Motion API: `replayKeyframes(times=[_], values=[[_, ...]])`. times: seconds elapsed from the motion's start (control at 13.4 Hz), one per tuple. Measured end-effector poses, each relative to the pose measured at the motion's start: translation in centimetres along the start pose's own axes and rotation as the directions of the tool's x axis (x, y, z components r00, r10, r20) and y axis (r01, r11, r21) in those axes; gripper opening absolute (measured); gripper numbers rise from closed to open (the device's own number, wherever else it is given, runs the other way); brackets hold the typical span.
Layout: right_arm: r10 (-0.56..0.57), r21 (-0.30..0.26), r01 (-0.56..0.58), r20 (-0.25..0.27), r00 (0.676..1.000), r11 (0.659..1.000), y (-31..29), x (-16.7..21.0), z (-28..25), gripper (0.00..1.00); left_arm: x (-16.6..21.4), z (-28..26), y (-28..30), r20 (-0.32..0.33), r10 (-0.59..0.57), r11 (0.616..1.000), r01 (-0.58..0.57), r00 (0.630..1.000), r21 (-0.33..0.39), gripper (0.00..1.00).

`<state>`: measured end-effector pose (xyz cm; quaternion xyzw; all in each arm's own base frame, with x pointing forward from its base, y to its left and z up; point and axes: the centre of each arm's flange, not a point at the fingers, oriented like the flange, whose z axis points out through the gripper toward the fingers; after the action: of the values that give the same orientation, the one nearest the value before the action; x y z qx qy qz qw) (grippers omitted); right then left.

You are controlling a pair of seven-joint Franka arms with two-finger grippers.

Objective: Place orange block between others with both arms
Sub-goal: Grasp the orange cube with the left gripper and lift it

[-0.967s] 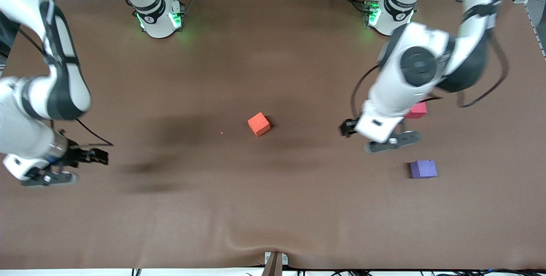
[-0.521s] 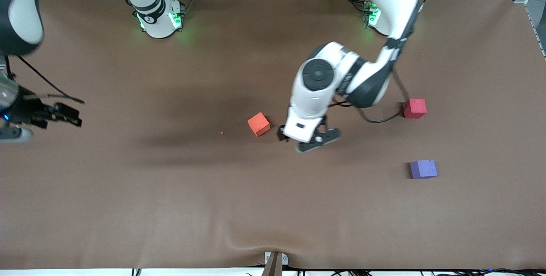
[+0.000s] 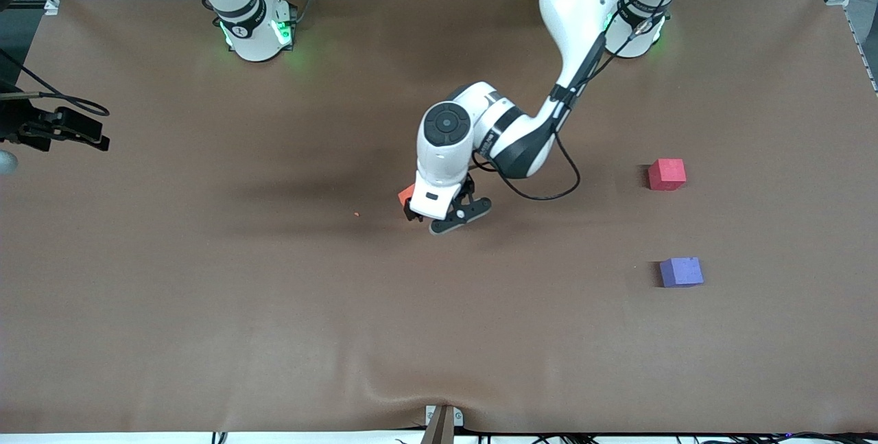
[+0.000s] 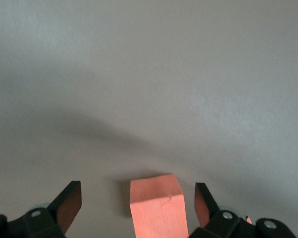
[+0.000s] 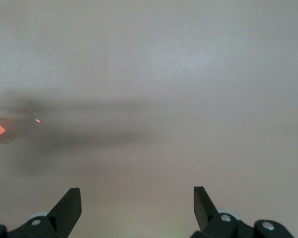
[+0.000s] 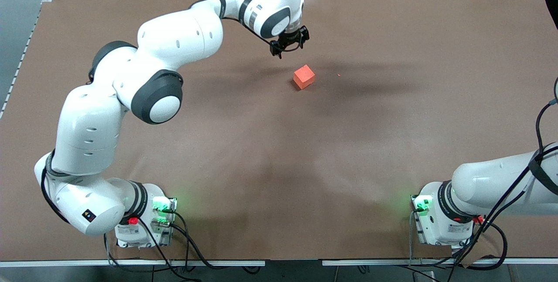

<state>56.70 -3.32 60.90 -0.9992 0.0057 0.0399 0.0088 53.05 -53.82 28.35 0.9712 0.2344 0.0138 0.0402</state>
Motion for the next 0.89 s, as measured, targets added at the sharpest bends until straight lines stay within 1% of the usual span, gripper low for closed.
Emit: replayKeyframes(times=[0.22, 0.45, 0.67, 0.82, 0.89], values=[[-0.009, 0.003, 0.009, -0.031, 0.999, 1.0, -0.5, 0.1, -1.0, 1.0, -1.8, 1.6, 0.4, 0.008, -0.048, 0.999, 0.048, 0.999, 0.015, 1.0], [-0.016, 0.002, 0.016, -0.035, 0.999, 1.0, -0.9, 0.1, -1.2, 1.0, -3.2, 3.6, 0.9, 0.014, -0.111, 0.994, 0.111, 0.994, 0.008, 1.0], [-0.01, -0.001, 0.01, -0.039, 0.999, 1.0, -0.6, 0.1, -1.4, 1.0, -4.3, 5.5, 1.1, 0.018, -0.159, 0.987, 0.159, 0.987, 0.021, 1.0], [-0.006, -0.009, 0.006, -0.051, 0.999, 1.0, -0.7, -0.2, -2.1, 1.0, -4.5, 6.3, 1.0, 0.021, -0.175, 0.984, 0.175, 0.984, 0.027, 1.0], [-0.011, -0.011, 0.01, -0.054, 0.998, 1.0, -1.0, -0.3, -2.3, 1.0, -4.5, 6.5, 1.1, 0.027, -0.185, 0.983, 0.184, 0.982, 0.018, 1.0]])
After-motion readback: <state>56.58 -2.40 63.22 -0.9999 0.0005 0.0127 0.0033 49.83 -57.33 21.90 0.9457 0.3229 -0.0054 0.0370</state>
